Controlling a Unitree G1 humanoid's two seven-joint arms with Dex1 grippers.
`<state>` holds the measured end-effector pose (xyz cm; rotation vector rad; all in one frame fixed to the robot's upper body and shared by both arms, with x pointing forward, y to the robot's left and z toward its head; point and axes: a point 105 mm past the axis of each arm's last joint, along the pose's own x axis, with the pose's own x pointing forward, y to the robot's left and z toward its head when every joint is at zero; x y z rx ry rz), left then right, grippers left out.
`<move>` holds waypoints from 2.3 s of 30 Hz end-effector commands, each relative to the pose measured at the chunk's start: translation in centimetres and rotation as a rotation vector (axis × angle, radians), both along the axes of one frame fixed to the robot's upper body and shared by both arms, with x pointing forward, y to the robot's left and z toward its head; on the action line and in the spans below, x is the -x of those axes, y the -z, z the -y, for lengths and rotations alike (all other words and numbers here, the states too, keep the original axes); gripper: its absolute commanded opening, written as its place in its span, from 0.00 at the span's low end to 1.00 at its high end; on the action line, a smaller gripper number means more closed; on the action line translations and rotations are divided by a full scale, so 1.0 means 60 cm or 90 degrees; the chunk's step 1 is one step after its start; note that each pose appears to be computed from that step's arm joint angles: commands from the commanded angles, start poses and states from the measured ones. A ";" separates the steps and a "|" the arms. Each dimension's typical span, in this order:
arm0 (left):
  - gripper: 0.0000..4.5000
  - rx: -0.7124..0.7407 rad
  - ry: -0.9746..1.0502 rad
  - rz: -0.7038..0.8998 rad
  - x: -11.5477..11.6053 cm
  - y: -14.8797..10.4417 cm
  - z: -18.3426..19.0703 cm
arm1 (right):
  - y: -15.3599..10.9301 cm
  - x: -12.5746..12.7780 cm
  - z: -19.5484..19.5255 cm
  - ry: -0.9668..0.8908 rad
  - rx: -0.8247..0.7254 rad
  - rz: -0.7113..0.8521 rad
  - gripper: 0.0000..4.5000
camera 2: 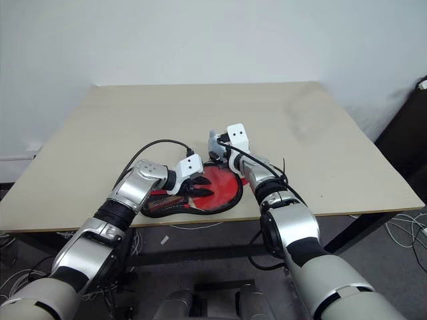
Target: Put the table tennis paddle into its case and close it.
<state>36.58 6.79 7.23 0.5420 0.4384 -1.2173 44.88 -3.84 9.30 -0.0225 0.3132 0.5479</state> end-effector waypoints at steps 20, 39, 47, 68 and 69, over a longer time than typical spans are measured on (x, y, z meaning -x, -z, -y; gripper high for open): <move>0.40 -0.018 0.011 0.003 0.009 0.004 0.004 | -0.030 -0.012 -0.006 0.032 -0.029 0.020 0.76; 0.33 -0.059 0.018 -0.018 0.008 0.016 0.004 | -0.019 -0.016 0.032 0.082 -0.057 0.013 0.01; 0.00 -0.058 0.029 -0.038 0.009 0.012 0.013 | -0.016 -0.015 0.034 0.081 -0.059 0.011 0.01; 0.00 -0.086 0.029 -0.115 0.030 0.038 0.010 | -0.027 -0.021 0.122 0.104 -0.045 0.007 0.01; 0.00 -0.085 0.028 -0.117 0.030 0.039 0.010 | -0.025 -0.019 0.130 0.103 -0.035 0.008 0.01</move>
